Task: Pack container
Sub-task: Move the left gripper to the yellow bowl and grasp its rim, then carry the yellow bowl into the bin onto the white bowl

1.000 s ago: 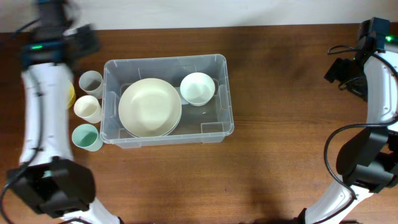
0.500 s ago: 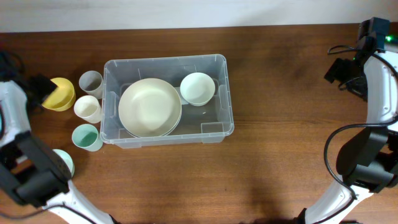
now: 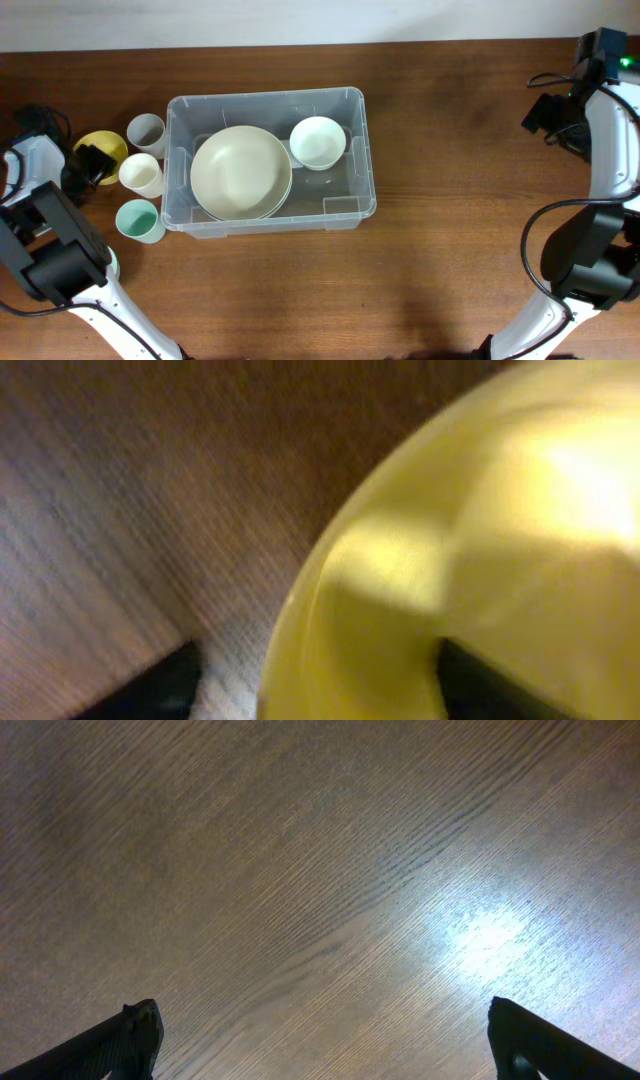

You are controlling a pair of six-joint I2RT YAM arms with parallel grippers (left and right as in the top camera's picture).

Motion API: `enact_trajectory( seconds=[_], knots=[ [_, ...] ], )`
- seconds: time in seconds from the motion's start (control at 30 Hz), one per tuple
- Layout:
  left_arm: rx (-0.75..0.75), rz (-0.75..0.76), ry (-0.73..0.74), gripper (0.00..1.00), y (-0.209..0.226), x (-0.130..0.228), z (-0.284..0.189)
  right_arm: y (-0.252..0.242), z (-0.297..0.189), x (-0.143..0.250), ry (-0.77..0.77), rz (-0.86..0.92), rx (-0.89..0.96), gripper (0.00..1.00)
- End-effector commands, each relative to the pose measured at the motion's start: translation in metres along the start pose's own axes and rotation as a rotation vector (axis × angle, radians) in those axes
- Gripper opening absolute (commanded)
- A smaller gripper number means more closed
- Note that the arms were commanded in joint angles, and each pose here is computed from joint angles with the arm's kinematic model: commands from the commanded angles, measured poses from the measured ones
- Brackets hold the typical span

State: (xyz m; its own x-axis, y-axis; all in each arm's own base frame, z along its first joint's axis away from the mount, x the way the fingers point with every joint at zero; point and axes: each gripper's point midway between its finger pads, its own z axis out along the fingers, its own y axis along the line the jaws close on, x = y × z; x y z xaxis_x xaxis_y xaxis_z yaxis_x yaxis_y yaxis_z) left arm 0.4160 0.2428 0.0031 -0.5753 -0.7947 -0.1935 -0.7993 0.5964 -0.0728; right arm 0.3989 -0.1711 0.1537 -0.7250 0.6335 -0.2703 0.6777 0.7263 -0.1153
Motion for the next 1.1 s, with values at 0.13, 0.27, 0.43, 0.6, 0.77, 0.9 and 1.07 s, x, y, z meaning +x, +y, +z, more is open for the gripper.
enact_trajectory(
  seconds=[0.13,0.27,0.43,0.6,0.77,0.9,1.07],
  knots=[
    [0.027,-0.036,-0.021,0.14,0.004,-0.019,-0.006,-0.001,-0.003,-0.001,-0.010,0.011,-0.002,0.99],
    [0.050,-0.031,-0.089,0.13,0.003,-0.043,-0.039,-0.001,-0.003,-0.001,-0.010,0.011,-0.002,0.99],
    [0.107,-0.007,-0.235,0.01,-0.010,-0.077,-0.112,-0.001,-0.003,-0.001,-0.010,0.011,-0.002,0.99],
    [0.162,0.043,-0.344,0.01,-0.032,-0.078,-0.180,-0.001,-0.003,-0.001,-0.010,0.011,-0.002,0.99],
    [0.275,0.228,-0.413,0.01,-0.088,-0.048,-0.238,-0.001,-0.003,-0.001,-0.010,0.011,-0.002,0.99],
    [0.491,0.651,-0.418,0.01,-0.187,0.032,-0.281,-0.001,-0.003,-0.001,-0.010,0.011,-0.002,0.99],
    [0.582,0.942,-0.332,0.01,-0.267,0.131,-0.274,-0.001,-0.003,-0.001,-0.010,0.011,-0.002,0.99]
  ],
)
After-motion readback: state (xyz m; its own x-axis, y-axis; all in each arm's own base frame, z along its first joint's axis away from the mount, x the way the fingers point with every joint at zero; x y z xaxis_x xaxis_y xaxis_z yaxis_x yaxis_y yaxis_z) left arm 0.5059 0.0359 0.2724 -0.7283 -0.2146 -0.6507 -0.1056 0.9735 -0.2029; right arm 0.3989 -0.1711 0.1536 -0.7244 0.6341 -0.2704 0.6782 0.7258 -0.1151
